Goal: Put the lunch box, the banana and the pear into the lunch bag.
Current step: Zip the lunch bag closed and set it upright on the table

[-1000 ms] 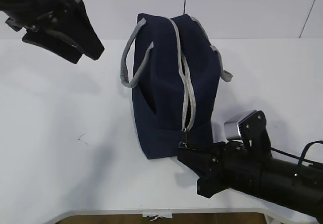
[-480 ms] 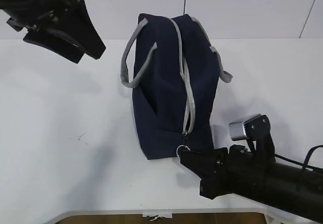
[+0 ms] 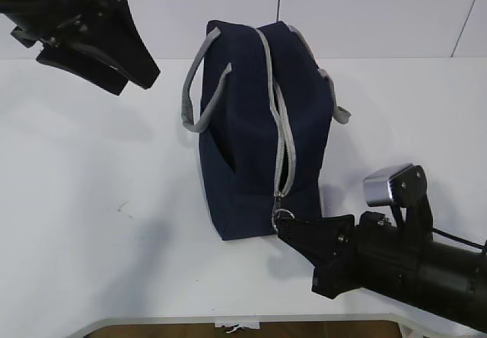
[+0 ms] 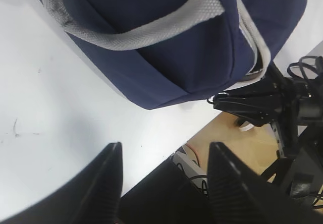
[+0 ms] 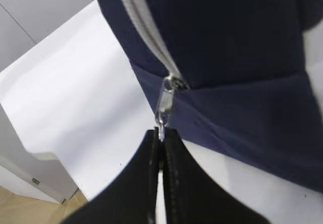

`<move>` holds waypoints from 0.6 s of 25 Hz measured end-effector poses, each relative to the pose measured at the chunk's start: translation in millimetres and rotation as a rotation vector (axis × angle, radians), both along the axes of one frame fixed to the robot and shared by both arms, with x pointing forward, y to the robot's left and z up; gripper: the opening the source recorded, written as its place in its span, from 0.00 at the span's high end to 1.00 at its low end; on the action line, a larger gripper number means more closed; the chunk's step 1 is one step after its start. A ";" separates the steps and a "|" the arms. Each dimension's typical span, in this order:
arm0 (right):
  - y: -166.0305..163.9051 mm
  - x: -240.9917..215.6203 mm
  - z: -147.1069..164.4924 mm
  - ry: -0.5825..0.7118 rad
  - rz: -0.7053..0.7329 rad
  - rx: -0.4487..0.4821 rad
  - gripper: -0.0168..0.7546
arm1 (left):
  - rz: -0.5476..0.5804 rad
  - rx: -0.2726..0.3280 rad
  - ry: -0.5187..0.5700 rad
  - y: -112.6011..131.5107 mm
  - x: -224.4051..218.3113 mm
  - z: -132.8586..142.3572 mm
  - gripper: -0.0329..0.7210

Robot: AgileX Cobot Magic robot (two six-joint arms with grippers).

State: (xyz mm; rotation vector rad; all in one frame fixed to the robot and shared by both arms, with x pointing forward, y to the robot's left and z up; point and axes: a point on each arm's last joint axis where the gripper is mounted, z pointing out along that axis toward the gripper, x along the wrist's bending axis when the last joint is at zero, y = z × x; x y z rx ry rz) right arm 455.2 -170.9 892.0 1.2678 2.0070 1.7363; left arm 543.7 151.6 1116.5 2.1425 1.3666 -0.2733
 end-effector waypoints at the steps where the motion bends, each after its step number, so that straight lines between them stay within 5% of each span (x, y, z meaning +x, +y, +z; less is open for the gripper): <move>1: 0.0 0.0 2.0 -0.007 0.000 0.002 0.98 | 0.000 0.000 0.000 0.0 0.0 0.0 0.42; 15: -3.3 -3.0 25.9 -0.083 -0.004 -0.040 0.98 | 0.000 -0.003 0.001 -0.2 -0.1 0.1 0.42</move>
